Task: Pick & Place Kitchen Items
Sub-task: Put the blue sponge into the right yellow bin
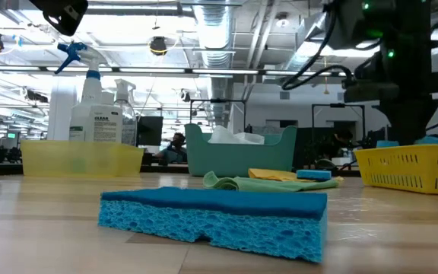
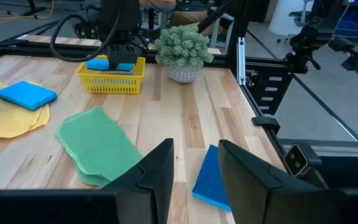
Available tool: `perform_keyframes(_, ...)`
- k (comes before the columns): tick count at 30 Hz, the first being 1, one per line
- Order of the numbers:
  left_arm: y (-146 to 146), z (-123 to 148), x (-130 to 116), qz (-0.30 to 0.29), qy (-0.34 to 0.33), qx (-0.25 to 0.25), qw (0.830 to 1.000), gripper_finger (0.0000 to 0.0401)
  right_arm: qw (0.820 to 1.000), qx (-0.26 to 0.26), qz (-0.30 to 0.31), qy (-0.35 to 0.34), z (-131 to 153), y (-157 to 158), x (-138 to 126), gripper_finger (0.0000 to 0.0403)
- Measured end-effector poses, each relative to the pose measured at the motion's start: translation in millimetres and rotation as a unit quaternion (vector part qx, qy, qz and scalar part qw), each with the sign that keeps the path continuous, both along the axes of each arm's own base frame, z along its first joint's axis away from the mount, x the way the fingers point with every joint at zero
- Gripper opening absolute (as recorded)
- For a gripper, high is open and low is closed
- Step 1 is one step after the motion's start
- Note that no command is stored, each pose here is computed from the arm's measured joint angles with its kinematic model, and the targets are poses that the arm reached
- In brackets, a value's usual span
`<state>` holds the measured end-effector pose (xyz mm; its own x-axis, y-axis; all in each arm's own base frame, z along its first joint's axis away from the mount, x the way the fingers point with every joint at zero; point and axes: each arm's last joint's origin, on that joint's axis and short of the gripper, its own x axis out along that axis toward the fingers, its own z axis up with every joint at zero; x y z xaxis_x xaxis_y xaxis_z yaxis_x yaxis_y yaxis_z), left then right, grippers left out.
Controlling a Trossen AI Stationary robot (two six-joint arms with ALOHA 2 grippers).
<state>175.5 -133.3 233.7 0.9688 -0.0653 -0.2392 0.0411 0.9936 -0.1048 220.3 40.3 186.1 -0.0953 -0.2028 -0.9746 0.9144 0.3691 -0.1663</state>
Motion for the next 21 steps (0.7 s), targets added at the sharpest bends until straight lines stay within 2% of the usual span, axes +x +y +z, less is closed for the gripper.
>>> perform_keyframes(11,0.0,0.0,0.0,0.0,0.0,0.0,1.0,0.0122,1.0,0.005,0.019,-0.014,-1.6,-2.8,3.8,0.0005)
perform_keyframes(21,0.0,0.0,0.0,0.0,0.0,0.0,1.0,0.0122,1.0,-0.01,0.022,0.004,-0.9,-0.2,-0.7,0.0067)
